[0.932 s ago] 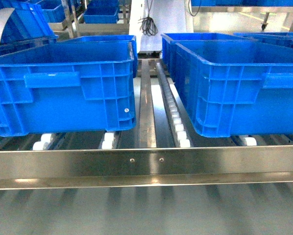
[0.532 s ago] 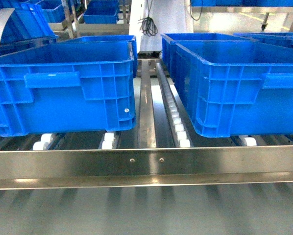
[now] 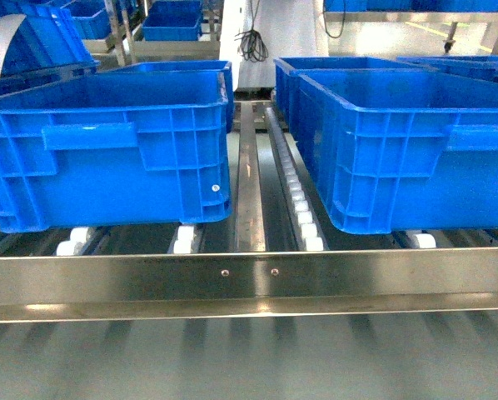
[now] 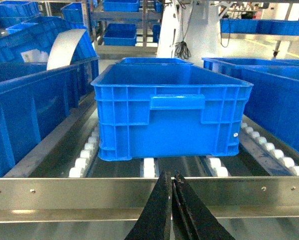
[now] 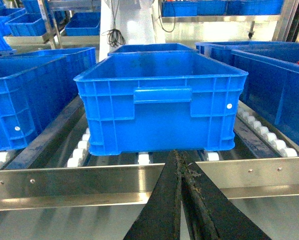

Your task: Sort blue parts and orange caps into right shelf containers

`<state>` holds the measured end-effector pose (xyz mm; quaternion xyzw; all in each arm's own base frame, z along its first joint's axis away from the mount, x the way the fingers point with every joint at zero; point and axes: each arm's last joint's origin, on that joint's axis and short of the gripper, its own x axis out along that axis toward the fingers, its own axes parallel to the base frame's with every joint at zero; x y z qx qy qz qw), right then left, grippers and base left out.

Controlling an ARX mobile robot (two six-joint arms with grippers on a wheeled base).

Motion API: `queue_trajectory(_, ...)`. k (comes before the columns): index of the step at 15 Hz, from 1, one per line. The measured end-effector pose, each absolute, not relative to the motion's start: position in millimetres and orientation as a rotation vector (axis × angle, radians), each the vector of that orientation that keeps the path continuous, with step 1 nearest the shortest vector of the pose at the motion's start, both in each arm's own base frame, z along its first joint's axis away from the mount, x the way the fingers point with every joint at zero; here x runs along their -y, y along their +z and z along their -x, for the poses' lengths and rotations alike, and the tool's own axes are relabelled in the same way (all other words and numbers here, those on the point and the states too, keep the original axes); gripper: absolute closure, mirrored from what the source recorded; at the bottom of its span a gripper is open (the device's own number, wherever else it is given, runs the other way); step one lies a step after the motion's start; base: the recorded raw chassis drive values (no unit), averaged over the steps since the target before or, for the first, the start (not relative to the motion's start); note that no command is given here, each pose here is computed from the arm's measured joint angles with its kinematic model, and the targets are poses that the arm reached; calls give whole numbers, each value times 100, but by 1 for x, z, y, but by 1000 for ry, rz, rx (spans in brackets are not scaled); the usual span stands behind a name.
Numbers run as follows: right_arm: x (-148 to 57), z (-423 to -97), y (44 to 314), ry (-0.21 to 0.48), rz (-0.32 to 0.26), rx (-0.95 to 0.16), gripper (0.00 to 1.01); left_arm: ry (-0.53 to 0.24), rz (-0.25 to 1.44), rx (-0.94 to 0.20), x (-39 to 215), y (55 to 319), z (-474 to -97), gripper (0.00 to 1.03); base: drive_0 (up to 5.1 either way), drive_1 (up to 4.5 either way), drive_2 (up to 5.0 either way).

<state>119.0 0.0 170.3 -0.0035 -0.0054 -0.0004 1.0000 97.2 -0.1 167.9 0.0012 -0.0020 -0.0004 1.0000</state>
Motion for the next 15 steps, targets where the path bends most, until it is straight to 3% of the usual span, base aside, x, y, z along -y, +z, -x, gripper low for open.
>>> queue_trajectory(10, 0, -108, 170, 0, 7, 9, 99, 0, -2, 4, 0, 168, -97, 101, 0, 0, 0)
queue_trajectory(11, 0, -102, 164, 1, 7, -41, 99, -1, -2, 4, 0, 168, -97, 101, 0, 0, 0)
queue_trajectory(13, 0, -97, 169, -2, 6, 18, 99, 2, -2, 5, 0, 168, -97, 101, 0, 0, 0)
queue_trajectory(15, 0, -97, 167, 0, 5, 8, 99, 0, -2, 4, 0, 168, -97, 101, 0, 0, 0)
